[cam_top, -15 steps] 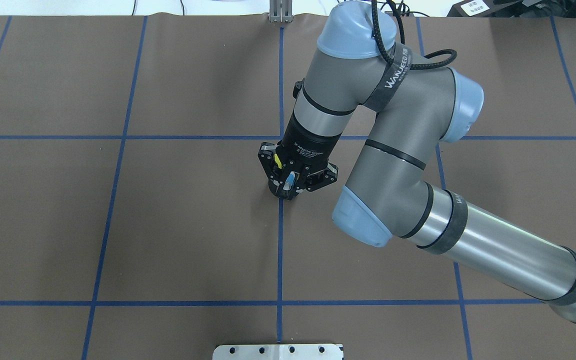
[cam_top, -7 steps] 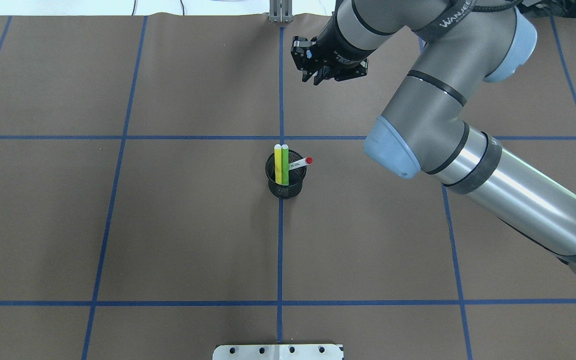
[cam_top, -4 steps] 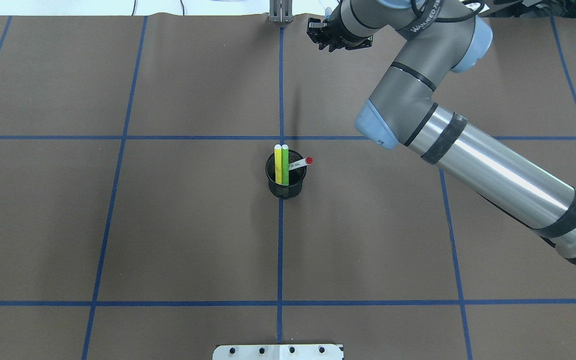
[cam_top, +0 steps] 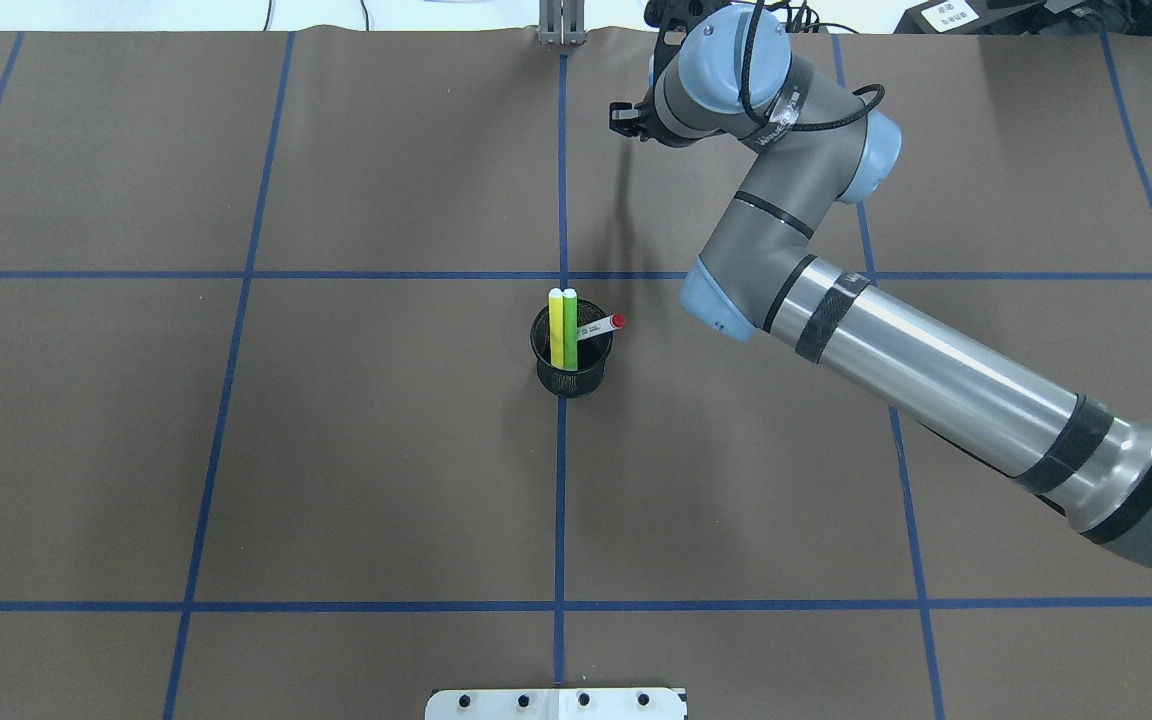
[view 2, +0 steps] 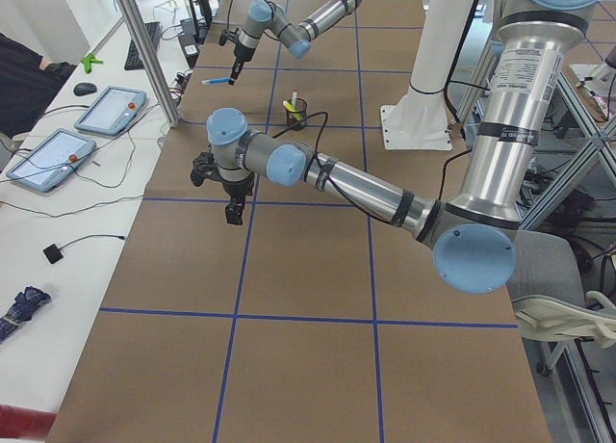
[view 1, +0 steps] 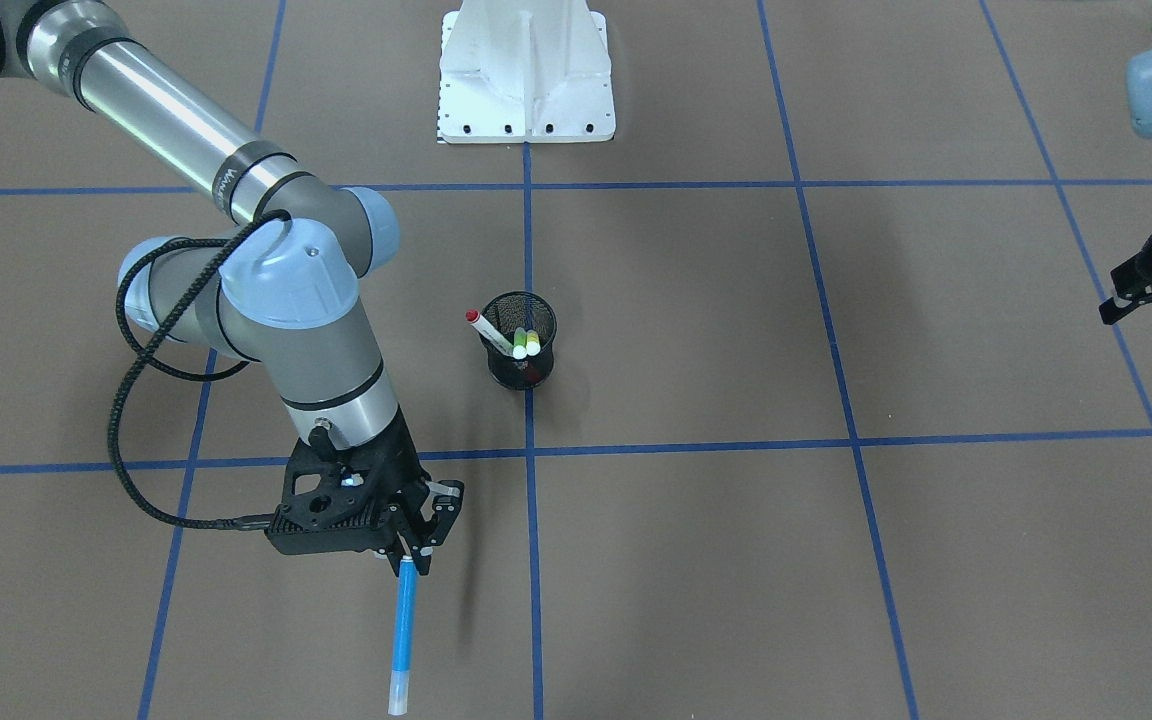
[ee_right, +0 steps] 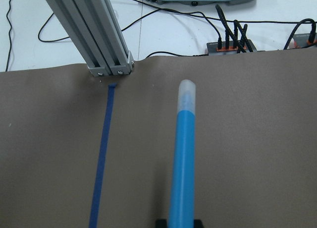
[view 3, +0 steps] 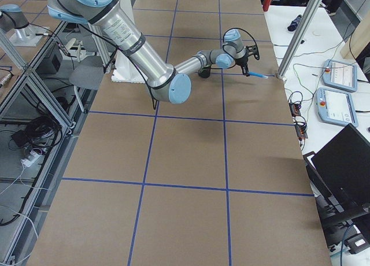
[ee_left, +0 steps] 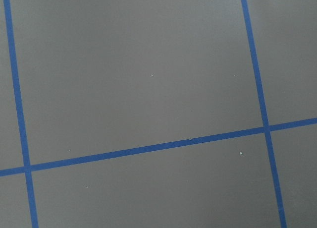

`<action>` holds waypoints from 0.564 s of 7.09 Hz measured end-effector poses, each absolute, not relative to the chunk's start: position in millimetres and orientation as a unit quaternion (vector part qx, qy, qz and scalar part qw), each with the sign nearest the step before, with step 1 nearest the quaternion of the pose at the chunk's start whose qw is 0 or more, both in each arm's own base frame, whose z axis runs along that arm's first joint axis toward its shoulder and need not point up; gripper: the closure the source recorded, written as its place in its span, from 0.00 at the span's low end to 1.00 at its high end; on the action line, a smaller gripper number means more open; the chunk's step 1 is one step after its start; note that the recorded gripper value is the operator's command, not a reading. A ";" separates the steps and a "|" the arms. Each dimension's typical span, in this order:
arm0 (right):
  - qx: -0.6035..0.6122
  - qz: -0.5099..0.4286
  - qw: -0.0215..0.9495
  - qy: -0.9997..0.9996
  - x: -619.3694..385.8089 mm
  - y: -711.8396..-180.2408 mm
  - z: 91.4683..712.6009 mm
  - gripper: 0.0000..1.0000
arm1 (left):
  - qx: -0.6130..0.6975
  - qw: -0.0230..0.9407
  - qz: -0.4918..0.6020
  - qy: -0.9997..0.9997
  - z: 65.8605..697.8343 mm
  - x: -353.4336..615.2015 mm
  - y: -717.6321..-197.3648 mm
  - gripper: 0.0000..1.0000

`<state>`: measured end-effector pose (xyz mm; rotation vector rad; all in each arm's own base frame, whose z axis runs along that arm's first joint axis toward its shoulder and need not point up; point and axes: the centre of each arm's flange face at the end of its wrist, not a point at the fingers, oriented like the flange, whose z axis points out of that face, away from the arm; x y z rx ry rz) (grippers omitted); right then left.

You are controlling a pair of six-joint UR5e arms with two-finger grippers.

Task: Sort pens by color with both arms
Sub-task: 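Lift the blue marker out and carry it farther from the robot, then lower the blue marker onto the table and open the right gripper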

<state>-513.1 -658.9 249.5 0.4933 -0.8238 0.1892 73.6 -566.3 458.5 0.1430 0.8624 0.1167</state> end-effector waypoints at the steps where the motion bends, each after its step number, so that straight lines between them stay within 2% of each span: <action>1: 0.244 0.077 0.888 -0.382 -525.2 -655.8 259.5 1.00 | 0.069 0.905 0.056 0.417 459.1 74.0 -567.8 0.00; 4: 0.263 0.058 0.890 -0.369 -545.3 -656.7 290.6 1.00 | 0.071 0.904 0.056 0.418 455.4 75.5 -574.1 0.00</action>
